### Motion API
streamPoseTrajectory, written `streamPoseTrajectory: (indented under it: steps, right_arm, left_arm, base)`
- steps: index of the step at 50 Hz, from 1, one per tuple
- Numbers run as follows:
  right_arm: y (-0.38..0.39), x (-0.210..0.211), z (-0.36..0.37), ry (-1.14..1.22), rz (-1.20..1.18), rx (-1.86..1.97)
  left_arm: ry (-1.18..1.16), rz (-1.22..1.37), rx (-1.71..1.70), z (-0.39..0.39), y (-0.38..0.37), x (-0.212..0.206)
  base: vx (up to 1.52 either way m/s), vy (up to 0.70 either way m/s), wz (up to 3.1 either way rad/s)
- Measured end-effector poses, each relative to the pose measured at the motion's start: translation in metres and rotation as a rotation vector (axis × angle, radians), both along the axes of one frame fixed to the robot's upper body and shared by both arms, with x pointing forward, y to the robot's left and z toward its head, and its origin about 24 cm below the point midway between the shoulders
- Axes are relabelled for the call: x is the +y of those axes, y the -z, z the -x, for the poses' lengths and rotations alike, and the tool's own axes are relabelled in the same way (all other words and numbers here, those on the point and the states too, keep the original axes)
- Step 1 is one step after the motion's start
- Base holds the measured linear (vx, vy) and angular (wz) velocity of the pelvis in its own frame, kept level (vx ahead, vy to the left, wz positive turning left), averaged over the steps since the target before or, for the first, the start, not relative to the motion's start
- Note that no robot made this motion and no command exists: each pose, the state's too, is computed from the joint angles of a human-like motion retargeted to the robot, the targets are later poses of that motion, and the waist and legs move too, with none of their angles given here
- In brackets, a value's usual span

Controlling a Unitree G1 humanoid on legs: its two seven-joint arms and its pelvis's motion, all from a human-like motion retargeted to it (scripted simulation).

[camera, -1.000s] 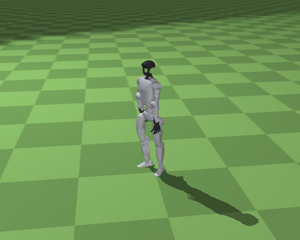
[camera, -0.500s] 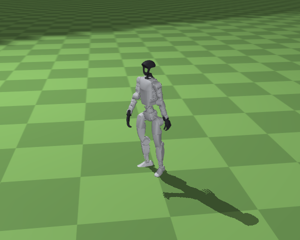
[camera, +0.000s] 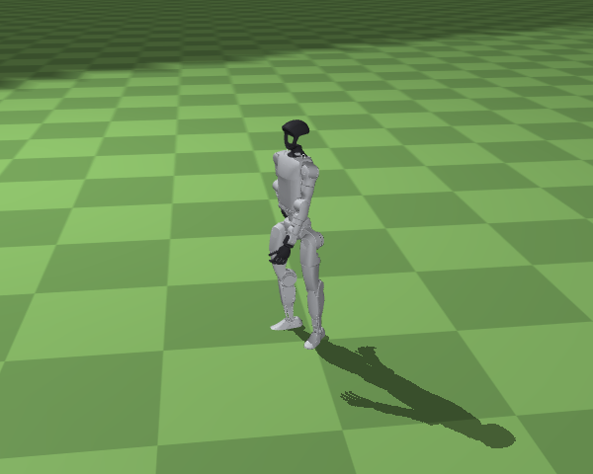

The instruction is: In place motions

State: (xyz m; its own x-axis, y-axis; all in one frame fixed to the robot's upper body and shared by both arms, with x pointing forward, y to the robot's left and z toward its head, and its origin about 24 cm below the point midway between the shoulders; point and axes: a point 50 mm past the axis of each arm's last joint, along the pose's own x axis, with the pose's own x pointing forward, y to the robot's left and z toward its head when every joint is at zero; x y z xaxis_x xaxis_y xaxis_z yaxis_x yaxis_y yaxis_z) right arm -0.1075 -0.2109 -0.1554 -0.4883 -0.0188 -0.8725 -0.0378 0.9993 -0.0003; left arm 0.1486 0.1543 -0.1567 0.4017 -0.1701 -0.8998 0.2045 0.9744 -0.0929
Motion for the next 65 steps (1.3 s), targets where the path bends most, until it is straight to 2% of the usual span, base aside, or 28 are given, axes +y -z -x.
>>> streamPoseTrajectory:
  steps: [9,14,18,22,28,32,38,52,65]
  right_arm:
    - [0.021,0.030,-0.068,-0.144,-0.127,-0.239]
    - [0.025,0.031,-0.106,-0.439,-0.139,-0.330]
    - [0.025,0.030,-0.125,-0.635,-0.182,-0.367]
    - [0.026,0.033,-0.125,-0.592,-0.187,-0.388]
    - [0.025,0.035,-0.105,-0.360,-0.206,-0.321]
    - [0.023,0.031,-0.094,-0.293,-0.188,-0.269]
    - [0.021,0.023,-0.082,-0.267,-0.150,-0.233]
    - [0.020,0.024,-0.077,-0.247,-0.169,-0.212]
    - [0.021,0.025,-0.083,-0.342,-0.192,-0.226]
  left_arm:
    - [-0.195,-0.026,0.428,0.123,0.025,0.006]
    - [-0.265,-0.089,0.617,0.178,0.022,0.014]
    - [-0.274,-0.082,0.705,0.205,0.018,0.018]
    - [-0.252,-0.054,0.750,0.220,0.015,0.017]
    - [-0.235,-0.014,0.768,0.220,0.015,0.011]
    - [-0.173,-0.054,0.741,0.207,0.017,0.013]
    - [-0.063,-0.126,0.655,0.186,0.021,0.019]
    - [-0.107,-0.047,0.569,0.153,0.024,0.009]
    - [-0.096,-0.052,0.614,0.168,0.023,0.009]
  base:
    - [0.00,0.00,0.49]
    - [0.01,0.00,1.49]
    - [0.00,0.01,-3.92]
    - [0.02,0.01,0.88]
    - [0.00,0.00,-0.12]
    - [-0.01,0.01,-2.19]
    - [-0.01,-0.01,0.23]
    - [0.00,-0.01,0.50]
    - [0.00,0.00,0.24]
